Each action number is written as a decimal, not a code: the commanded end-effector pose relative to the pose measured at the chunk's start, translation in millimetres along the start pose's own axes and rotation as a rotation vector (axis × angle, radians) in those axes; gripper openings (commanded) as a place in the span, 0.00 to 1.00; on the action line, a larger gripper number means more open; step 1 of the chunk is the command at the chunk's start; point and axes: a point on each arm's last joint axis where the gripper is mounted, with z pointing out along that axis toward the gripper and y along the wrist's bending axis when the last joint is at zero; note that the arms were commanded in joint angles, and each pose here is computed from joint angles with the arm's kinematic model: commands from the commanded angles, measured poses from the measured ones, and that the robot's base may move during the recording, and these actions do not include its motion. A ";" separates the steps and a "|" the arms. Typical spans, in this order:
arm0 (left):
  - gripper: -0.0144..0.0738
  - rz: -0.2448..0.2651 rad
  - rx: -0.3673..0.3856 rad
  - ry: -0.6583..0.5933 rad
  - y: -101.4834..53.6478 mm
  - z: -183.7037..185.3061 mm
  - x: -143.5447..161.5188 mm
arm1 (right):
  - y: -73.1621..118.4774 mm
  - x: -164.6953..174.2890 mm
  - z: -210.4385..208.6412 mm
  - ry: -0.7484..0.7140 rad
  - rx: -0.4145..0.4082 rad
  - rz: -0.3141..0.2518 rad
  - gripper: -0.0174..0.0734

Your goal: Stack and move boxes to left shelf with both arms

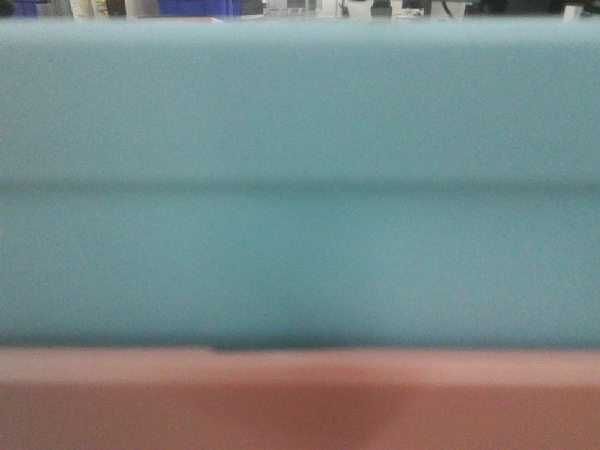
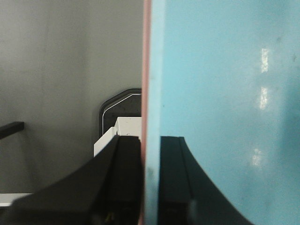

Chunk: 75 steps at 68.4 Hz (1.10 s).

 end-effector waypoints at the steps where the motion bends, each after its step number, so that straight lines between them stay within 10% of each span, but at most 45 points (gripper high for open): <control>1: 0.16 0.009 -0.029 0.008 6.7 -18.7 6.0 | -6.5 2.4 -18.5 -0.018 0.018 -0.013 0.25; 75: 0.16 0.009 -0.030 0.006 6.8 -18.7 5.9 | -6.5 2.4 -18.5 -0.018 0.018 -0.013 0.25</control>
